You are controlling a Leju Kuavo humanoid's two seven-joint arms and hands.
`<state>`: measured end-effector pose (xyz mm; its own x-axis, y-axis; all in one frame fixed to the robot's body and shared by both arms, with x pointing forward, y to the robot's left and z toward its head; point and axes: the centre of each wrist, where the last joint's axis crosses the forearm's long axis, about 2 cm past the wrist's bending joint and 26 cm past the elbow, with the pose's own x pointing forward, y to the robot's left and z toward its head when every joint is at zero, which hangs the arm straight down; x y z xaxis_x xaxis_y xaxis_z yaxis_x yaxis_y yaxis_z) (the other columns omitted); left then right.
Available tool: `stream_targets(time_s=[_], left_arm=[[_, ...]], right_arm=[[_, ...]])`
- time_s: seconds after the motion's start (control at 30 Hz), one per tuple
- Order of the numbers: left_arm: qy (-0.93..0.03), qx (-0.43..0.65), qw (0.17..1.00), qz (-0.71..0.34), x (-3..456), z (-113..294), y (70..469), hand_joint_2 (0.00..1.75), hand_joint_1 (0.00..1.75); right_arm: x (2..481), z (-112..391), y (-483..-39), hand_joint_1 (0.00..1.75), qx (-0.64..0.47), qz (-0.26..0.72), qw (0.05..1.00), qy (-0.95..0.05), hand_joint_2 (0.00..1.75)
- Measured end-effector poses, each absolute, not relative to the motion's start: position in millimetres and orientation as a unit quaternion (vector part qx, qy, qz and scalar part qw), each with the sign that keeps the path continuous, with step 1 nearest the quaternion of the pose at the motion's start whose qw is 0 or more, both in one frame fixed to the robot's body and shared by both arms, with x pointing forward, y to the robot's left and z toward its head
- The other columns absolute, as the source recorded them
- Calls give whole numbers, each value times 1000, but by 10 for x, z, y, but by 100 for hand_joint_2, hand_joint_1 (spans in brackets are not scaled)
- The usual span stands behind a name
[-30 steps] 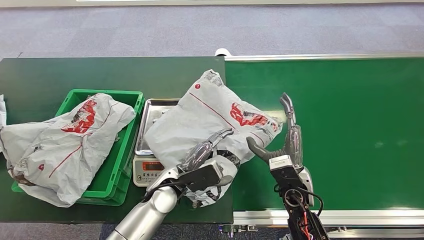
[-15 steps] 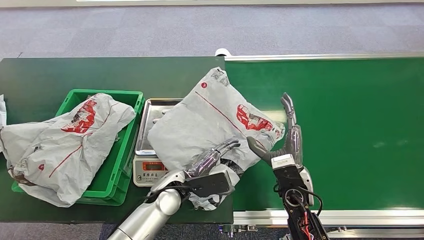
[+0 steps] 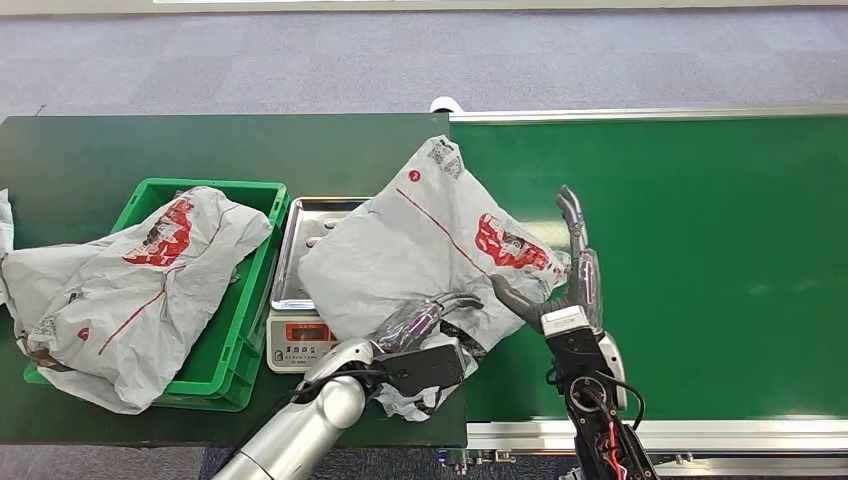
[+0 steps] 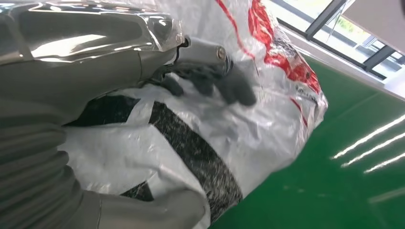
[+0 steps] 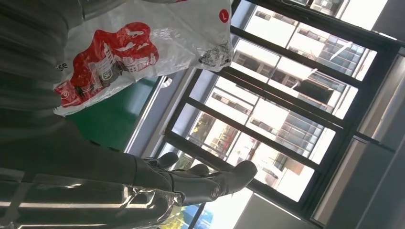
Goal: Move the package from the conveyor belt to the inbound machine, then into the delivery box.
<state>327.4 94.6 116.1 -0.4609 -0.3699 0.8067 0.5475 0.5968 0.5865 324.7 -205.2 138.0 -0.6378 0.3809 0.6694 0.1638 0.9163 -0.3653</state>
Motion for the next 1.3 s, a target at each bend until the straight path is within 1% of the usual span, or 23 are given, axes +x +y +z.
stream_targets(time_s=[0.1, 0.27, 0.6, 0.8, 0.93, 1.0, 1.3], left_arm=[[-736, -55, 509, -443, 3280, 1159, 950, 175, 174], [-755, -31, 491, -434, 3283, 1156, 958, 175, 171], [-782, 5, 474, -404, 3286, 1171, 958, 175, 175], [-835, 82, 431, -332, 3291, 1220, 983, 175, 175], [-896, 149, 358, -215, 3313, 1343, 1061, 175, 175], [-911, 170, 332, -176, 3325, 1418, 1090, 175, 175], [-922, 181, 310, -145, 3313, 1540, 1127, 175, 175]], right_arm=[[3249, 1372, -2052, 0, -152, 139, 399, -893, 175], [3248, 1370, -2052, 0, -152, 140, 398, -894, 175], [3244, 1364, -2058, 0, -152, 138, 398, -894, 175], [3222, 1338, -2069, 0, -152, 134, 402, -893, 175], [3199, 1320, -2063, 0, -151, 133, 404, -892, 175], [3196, 1319, -2059, 0, -151, 132, 405, -892, 175], [3195, 1325, -2041, 0, -149, 128, 406, -893, 175]])
